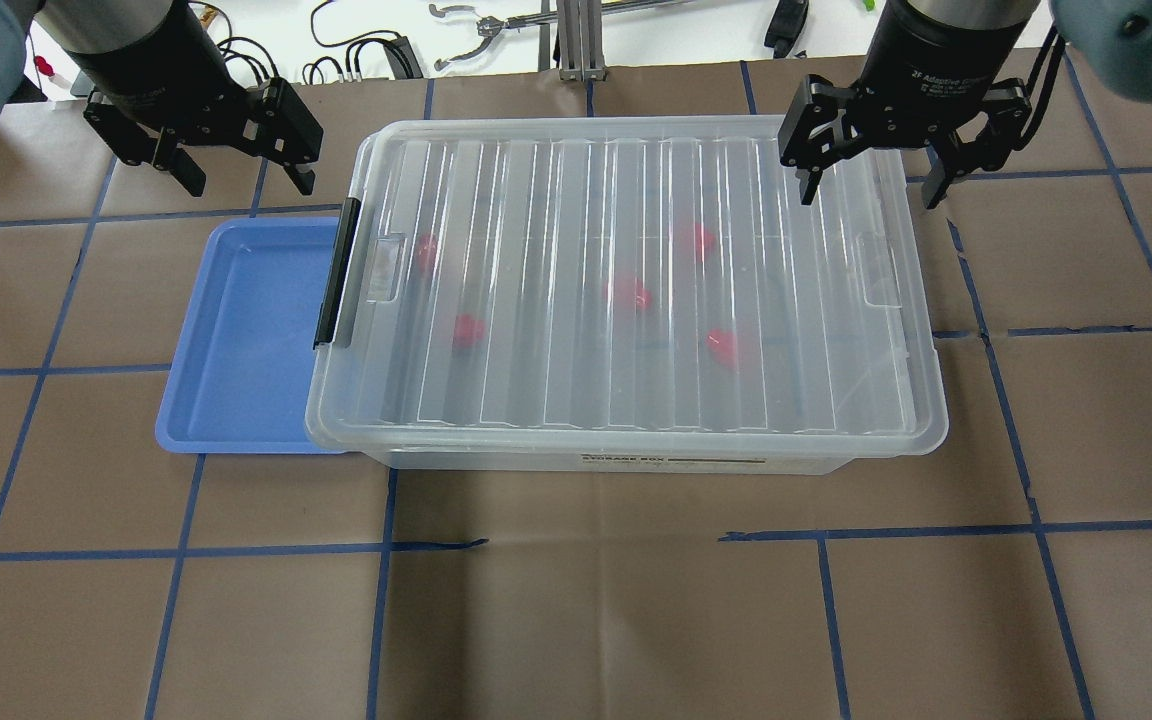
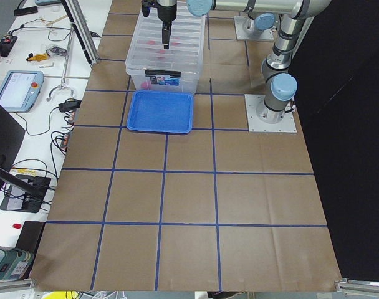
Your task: Place red block in blue tray from box
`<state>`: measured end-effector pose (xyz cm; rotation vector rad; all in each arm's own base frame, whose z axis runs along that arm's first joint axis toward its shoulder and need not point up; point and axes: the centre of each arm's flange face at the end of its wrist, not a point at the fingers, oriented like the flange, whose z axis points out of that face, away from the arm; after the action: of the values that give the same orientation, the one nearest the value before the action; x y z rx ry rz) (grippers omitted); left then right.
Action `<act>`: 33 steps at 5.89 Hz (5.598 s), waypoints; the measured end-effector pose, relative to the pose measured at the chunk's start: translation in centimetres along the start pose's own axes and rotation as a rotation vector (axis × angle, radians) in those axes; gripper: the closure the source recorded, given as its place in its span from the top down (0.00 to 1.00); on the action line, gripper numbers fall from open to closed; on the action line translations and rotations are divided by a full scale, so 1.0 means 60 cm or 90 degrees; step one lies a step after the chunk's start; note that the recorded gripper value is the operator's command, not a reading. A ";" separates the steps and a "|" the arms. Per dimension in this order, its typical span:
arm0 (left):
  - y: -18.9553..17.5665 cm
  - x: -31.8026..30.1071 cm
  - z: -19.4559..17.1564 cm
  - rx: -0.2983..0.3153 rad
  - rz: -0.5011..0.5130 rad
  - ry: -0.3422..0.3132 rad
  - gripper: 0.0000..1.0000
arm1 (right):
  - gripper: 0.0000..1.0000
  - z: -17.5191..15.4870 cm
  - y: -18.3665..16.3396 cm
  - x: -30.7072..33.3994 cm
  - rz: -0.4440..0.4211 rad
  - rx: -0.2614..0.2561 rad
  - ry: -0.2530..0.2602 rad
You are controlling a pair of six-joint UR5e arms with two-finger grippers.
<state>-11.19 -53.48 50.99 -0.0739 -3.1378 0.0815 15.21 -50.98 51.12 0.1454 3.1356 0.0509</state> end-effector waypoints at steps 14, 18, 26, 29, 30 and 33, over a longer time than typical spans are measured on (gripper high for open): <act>-0.002 0.001 0.006 -0.004 0.000 0.001 0.98 | 1.00 0.267 -0.034 0.204 0.010 -0.001 0.019; -0.001 0.001 0.005 -0.004 0.000 0.001 0.98 | 1.00 0.266 -0.040 0.251 -0.041 -0.006 0.058; -0.001 0.001 0.007 -0.005 0.032 0.000 0.98 | 1.00 0.249 -0.036 0.516 -0.063 0.013 0.071; -0.009 -0.003 0.024 -0.019 0.303 -0.001 0.97 | 1.00 0.240 -0.027 0.576 -0.056 0.026 0.087; -0.011 -0.005 0.033 -0.025 0.406 0.003 0.96 | 1.00 0.233 -0.023 0.581 -0.051 0.030 0.092; -0.021 -0.007 0.067 -0.046 0.697 0.022 0.97 | 1.00 0.147 -0.012 0.545 -0.021 0.043 0.090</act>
<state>-10.85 -54.94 47.03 -1.6943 -2.6380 -0.0373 -17.40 -48.40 42.24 0.0944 3.2807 -0.0474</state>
